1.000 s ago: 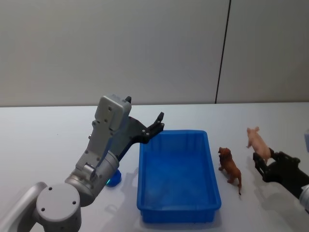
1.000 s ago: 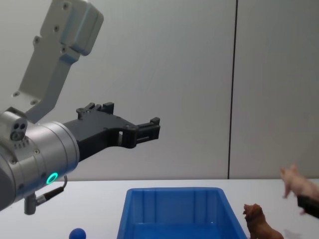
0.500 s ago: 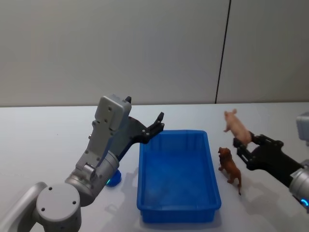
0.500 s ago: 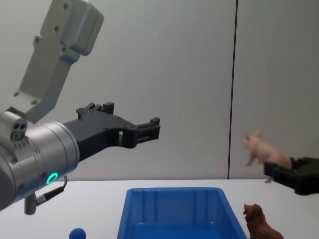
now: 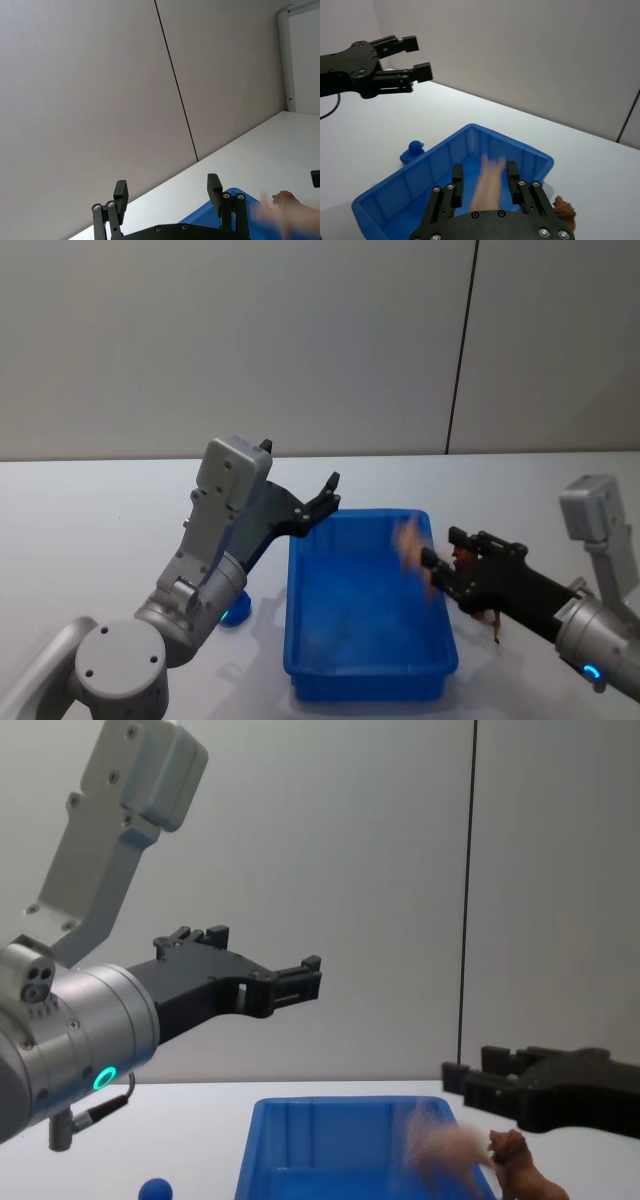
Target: Pick up the two dolls from the table and place them into the box.
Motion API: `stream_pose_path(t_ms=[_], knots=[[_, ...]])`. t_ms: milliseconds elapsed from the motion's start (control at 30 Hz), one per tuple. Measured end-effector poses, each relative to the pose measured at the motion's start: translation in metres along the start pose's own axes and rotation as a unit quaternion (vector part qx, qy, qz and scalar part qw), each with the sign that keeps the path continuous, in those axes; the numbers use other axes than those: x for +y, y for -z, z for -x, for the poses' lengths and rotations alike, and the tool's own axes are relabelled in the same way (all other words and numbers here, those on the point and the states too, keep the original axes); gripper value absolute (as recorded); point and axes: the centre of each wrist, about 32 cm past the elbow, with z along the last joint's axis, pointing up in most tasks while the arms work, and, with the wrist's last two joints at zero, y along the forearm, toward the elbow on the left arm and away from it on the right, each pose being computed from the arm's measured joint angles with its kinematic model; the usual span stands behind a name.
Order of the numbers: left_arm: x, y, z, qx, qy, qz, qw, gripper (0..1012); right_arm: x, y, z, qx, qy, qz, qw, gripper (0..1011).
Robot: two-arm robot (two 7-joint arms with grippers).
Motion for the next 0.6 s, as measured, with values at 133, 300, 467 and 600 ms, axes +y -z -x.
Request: stream_pose_path(t_ms=[133, 300, 467, 600], knots=[[0.0000, 0.0000, 0.0000, 0.000, 0.000, 0.000, 1.0000, 1001, 0.0027, 0.0008, 0.0038, 0.003, -0.011, 0.002, 0.9999, 616], [0.0000, 0.0000, 0.0000, 0.000, 0.000, 0.000, 1.0000, 1001, 0.0044, 0.0017, 0.0063, 0.005, -0.018, 0.004, 0.9998, 757], [0.0000, 0.0000, 0.0000, 0.000, 0.000, 0.000, 1.0000, 1001, 0.0043, 0.0034, 0.0069, 0.008, -0.017, 0.007, 0.9998, 887], [0.0000, 0.0000, 0.0000, 0.000, 0.000, 0.000, 1.0000, 1001, 0.0020, 0.0054, 0.0061, 0.009, -0.007, 0.011, 0.9999, 994]])
